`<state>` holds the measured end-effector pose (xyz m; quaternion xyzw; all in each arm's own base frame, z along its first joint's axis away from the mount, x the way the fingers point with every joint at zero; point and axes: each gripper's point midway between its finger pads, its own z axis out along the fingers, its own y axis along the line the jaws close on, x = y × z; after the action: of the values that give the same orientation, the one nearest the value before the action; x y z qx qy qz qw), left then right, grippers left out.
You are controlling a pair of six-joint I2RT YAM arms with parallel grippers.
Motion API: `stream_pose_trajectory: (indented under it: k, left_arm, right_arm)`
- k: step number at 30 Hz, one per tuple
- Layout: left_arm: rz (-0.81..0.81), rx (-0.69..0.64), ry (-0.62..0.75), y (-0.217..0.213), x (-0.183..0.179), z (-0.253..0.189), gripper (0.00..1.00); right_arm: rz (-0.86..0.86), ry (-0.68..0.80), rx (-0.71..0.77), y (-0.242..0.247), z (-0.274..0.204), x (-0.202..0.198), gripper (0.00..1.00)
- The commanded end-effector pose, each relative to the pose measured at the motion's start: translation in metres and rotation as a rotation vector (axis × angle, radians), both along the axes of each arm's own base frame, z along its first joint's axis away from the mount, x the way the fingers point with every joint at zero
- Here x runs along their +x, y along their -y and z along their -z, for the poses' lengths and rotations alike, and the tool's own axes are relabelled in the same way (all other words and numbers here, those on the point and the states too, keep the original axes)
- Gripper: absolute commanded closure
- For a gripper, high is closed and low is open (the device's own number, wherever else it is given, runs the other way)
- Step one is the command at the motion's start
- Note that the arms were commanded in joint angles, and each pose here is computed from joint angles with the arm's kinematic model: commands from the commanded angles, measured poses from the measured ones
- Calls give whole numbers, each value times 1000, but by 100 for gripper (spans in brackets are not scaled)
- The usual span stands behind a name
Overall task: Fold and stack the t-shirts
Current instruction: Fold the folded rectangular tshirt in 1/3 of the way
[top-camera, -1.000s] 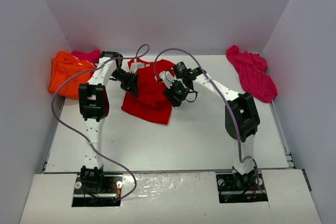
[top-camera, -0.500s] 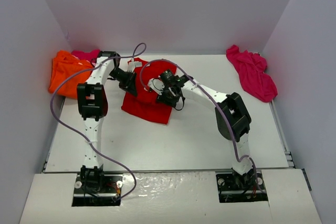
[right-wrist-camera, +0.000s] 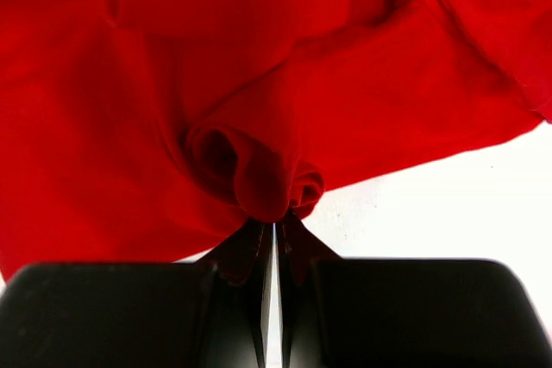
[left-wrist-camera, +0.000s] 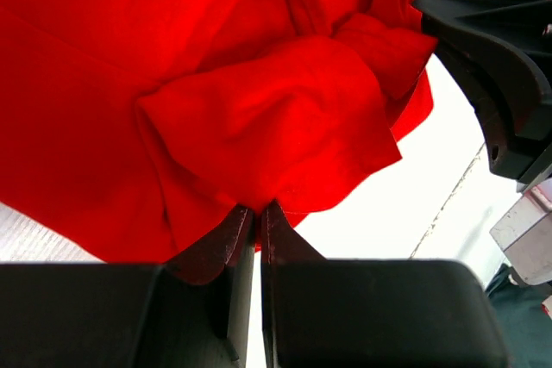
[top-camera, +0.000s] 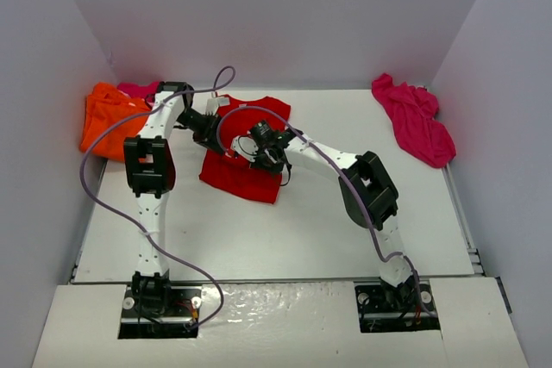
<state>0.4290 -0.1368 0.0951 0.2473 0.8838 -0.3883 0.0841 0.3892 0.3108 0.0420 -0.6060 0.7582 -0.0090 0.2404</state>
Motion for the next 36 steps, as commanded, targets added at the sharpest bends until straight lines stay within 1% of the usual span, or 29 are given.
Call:
stream_pose_trajectory:
  k: [1,4,13,19,21,23,26,27,33,34,35,36]
  left_arm:
    - [-41,-40,29,-4,-1,-41,100]
    - [-54,-46,33,-6,2,-43,100]
    - [-69,-51,55,-9,5,-53,100]
    - [-72,-54,55,-10,5,-53,100]
    - [-73,-55,51,-10,5,-53,100]
    - [-70,-56,48,-10,4,-51,100]
    - [-69,-57,45,-10,4,-50,100]
    - [-69,-57,47,-10,4,-50,100]
    - [-69,-57,40,-10,4,-48,100]
    - [-69,-57,40,-10,4,-49,100]
    - [-69,-57,41,-10,4,-49,100]
    - [-69,-57,41,-10,4,-49,100]
  right_arm:
    - [-2,89,57,-12,-37,17,100]
    - [7,108,50,-11,-40,20,100]
    - [70,231,-1,5,-64,40,100]
    - [76,238,2,4,-66,42,100]
    - [76,232,10,4,-67,41,92]
    - [88,237,13,6,-68,42,55]
    - [78,230,17,7,-69,39,22]
    - [71,227,20,8,-71,38,18]
    - [35,186,41,6,-72,30,19]
    - [28,177,42,4,-69,28,23]
    - [23,170,38,4,-66,28,23]
    - [15,167,36,4,-64,28,29]
